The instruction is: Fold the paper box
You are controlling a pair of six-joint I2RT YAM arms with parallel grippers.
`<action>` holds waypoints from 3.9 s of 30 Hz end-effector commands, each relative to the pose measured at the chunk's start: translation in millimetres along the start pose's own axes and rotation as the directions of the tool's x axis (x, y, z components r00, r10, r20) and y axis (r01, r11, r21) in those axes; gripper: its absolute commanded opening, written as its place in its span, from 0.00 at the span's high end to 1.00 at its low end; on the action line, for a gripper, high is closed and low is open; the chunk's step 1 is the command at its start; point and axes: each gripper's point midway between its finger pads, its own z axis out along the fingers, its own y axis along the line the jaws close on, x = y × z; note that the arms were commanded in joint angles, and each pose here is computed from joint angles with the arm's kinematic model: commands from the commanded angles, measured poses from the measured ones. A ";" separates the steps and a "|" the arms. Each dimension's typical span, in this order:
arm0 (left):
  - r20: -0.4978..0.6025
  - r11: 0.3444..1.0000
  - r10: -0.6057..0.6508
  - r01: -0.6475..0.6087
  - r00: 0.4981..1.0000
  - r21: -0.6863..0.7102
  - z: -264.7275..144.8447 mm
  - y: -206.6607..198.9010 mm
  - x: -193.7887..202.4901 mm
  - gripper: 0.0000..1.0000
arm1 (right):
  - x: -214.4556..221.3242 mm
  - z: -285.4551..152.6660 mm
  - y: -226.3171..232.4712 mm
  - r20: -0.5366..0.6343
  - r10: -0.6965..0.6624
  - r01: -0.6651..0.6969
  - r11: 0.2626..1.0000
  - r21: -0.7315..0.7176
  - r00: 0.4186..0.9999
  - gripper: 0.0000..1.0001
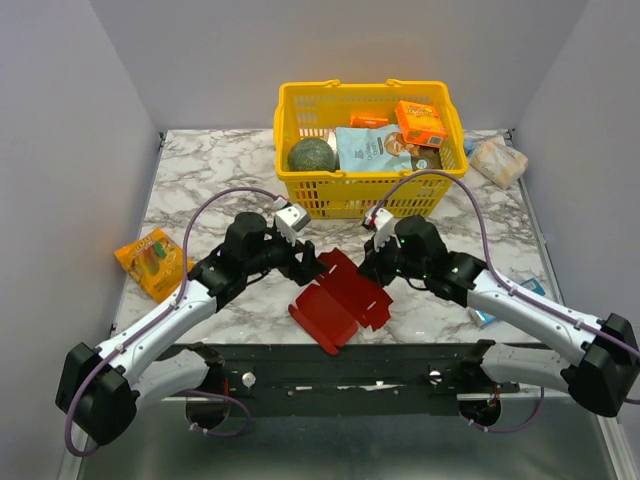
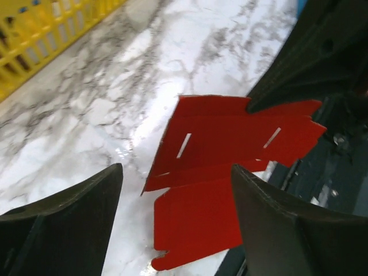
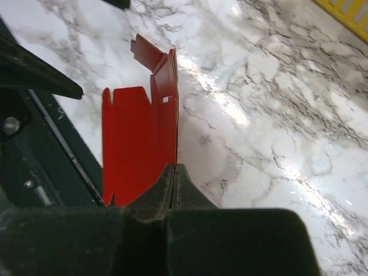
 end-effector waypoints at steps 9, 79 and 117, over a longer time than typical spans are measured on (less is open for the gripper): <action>0.206 0.903 -0.267 0.319 0.942 -0.289 -19.8 43.4 36.9 0.24 | 2.5 14.8 -62.0 -0.079 -0.022 0.056 0.888 0.457 0.997 0.99; 0.210 0.976 -0.204 0.215 0.956 -0.031 27.7 25.4 72.7 0.36 | -17.3 8.8 28.9 -0.040 -0.133 0.138 0.973 0.186 0.990 0.99; 0.168 0.960 -0.269 0.279 0.948 -0.034 60.7 18.6 77.7 0.91 | -17.4 25.0 6.3 -0.059 -0.035 0.053 0.935 0.349 0.998 0.99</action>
